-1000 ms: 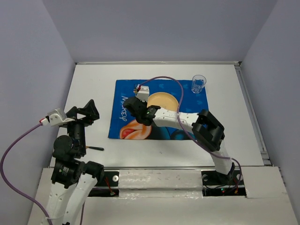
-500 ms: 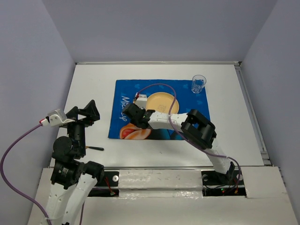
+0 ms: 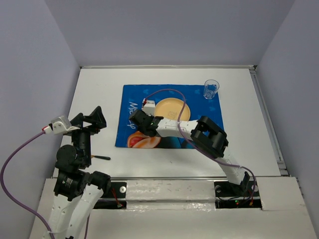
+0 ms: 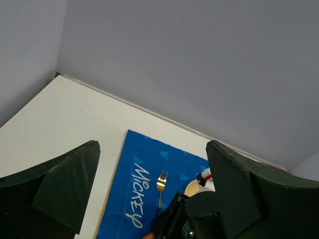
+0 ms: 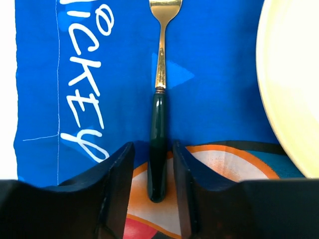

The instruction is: Set the dinner table for one person

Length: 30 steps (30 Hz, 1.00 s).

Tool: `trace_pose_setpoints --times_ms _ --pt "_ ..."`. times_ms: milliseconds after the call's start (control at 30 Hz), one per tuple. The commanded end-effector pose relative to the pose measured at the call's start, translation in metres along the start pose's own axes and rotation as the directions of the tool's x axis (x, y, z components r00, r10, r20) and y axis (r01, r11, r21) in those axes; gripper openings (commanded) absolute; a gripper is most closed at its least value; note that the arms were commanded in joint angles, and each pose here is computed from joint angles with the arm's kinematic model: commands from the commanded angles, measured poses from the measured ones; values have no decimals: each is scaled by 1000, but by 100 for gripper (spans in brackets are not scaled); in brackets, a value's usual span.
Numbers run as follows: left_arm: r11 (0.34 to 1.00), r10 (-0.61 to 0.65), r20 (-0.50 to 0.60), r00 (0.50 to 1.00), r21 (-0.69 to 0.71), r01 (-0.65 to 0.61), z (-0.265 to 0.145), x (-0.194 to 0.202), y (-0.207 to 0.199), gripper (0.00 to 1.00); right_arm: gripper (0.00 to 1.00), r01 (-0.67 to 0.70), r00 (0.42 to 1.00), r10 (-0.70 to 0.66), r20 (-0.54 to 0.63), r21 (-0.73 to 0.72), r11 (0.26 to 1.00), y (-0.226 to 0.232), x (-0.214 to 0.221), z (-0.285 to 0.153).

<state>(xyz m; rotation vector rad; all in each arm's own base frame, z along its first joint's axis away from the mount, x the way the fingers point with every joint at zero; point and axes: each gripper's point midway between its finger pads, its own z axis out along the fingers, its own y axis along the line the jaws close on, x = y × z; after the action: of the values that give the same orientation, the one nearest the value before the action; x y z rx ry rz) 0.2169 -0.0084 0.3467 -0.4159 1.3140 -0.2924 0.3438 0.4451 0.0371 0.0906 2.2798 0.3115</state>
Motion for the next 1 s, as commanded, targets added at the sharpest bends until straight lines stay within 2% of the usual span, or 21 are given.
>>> trace_pose_setpoints --times_ms 0,100,167,200,300,400,433,500,533,633,700,800,867,967 --pt "1000 -14 25 1000 18 14 2 -4 -4 99 44 -12 999 12 41 -13 1000 9 -20 -12" --pt "1000 -6 34 999 3 6 3 -6 -2 99 45 3 999 -1 42 -41 999 13 -29 -21" --pt "1000 2 37 999 -9 -2 3 -7 0 99 45 66 997 -61 53 -86 994 25 -30 -32" --pt "1000 11 43 999 -21 -10 3 -9 3 99 45 143 989 -136 61 -120 982 35 -26 -43" --pt "999 22 43 999 -36 -21 4 -9 5 99 45 255 967 -249 59 -282 925 70 -9 -63" --pt "997 35 44 998 -67 -32 6 -9 10 99 45 386 921 -365 133 -436 813 110 11 -95" --pt "996 36 50 998 -81 -32 6 -10 13 99 45 435 896 -412 167 -522 734 128 20 -108" --pt "994 46 56 997 -101 -40 6 -11 16 99 45 471 868 -455 200 -621 626 150 39 -126" --pt "990 58 68 996 -133 -49 6 -15 22 99 45 487 844 -488 224 -703 519 164 49 -139" --pt "981 70 86 994 -187 -53 4 -19 32 99 46 496 810 -526 260 -782 377 186 72 -158" --pt "978 78 88 993 -201 -59 4 -20 34 99 49 486 795 -546 267 -818 308 194 86 -159" --pt "977 71 119 990 -209 -45 4 -26 36 99 62 507 763 -561 322 -837 208 208 90 -165" --pt "977 69 131 989 -211 -40 3 -27 38 99 62 526 736 -583 343 -832 175 216 94 -159" --pt "976 69 136 988 -213 -39 4 -28 39 99 62 526 708 -629 321 -834 166 213 113 -142"
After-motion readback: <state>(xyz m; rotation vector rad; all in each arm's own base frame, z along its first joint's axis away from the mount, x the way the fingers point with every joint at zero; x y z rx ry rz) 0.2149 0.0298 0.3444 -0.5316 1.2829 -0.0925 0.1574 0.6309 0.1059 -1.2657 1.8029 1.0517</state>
